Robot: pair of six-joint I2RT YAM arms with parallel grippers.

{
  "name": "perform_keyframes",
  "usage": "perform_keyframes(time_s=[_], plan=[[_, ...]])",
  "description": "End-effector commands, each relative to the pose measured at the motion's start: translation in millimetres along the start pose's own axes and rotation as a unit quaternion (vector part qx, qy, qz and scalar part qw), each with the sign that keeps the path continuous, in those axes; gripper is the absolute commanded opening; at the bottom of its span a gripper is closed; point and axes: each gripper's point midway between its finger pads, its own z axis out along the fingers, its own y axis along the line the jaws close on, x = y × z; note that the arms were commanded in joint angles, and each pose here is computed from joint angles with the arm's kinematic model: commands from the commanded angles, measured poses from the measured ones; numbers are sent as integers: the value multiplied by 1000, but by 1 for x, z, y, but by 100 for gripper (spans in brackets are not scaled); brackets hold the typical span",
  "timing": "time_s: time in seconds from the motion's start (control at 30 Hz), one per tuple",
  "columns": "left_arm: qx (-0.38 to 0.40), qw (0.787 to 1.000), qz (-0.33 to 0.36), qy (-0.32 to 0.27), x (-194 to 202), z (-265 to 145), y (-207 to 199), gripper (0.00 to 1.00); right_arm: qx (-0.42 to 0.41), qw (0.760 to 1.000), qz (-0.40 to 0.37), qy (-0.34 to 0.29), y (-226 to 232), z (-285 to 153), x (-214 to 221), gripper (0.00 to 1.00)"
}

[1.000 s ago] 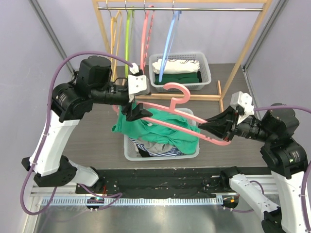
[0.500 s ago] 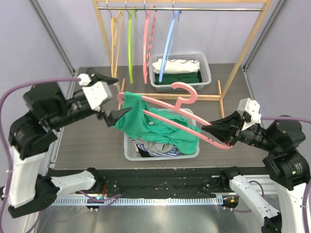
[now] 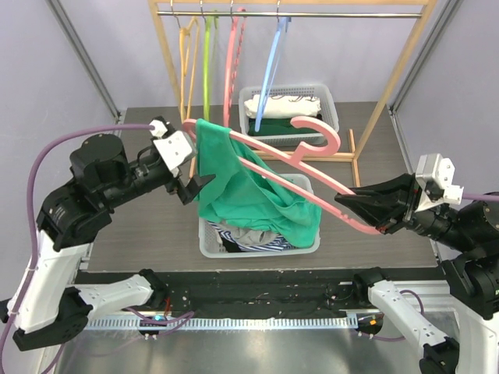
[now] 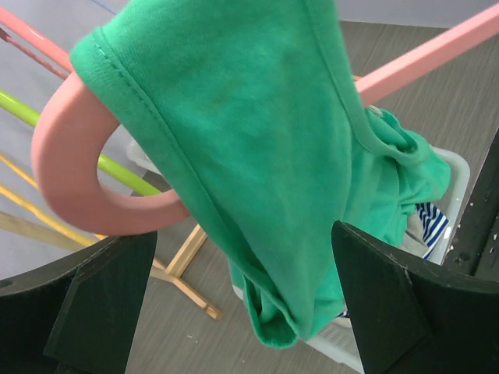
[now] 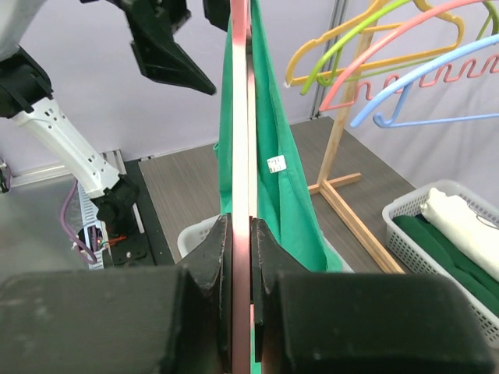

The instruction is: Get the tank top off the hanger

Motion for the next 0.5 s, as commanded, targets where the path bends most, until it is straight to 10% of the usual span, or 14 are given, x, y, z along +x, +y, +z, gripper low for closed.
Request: perform_keyframes(time_s=[0.0, 0.47], plan=[[-36, 997, -23, -63, -42, 2, 20, 100, -18, 1000, -4, -15, 11, -3, -12, 1], [15, 995, -80, -60, -41, 26, 5, 92, 1, 1000, 23, 10, -5, 5, 16, 1]])
